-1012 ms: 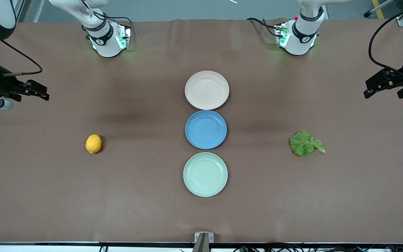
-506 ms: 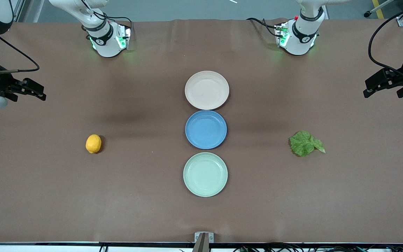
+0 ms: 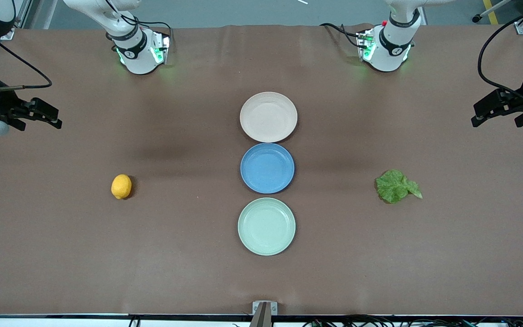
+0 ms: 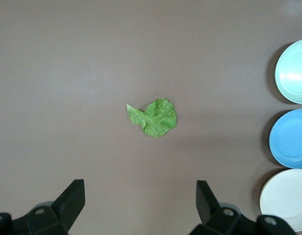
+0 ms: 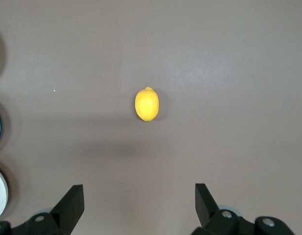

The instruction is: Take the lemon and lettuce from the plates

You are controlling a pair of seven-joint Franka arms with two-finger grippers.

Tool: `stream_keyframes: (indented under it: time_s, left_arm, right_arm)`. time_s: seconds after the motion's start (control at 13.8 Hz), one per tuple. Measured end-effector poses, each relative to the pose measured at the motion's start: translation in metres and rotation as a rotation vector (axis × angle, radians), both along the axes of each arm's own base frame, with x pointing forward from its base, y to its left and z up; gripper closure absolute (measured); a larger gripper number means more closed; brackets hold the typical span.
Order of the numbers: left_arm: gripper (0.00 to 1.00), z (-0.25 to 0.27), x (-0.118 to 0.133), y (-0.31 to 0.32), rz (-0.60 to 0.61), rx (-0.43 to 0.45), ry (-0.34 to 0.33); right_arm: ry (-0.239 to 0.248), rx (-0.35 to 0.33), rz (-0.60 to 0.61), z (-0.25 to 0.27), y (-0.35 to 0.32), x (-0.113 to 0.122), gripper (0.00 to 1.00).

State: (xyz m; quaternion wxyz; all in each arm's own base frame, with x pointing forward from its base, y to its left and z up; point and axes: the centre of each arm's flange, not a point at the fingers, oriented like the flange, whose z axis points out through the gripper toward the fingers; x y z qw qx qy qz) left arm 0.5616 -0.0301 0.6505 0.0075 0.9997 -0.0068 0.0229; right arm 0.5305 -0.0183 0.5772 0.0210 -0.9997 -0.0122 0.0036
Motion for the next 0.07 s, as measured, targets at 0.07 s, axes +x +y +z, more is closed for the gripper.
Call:
stream_keyframes:
  time_s: [0.07]
  left_arm:
    - [0.00, 0.0000, 0.0000, 0.0000, 0.000, 0.000, 0.000]
  right_arm:
    - [0.000, 0.001, 0.000, 0.0000, 0.0001, 0.0000, 0.00]
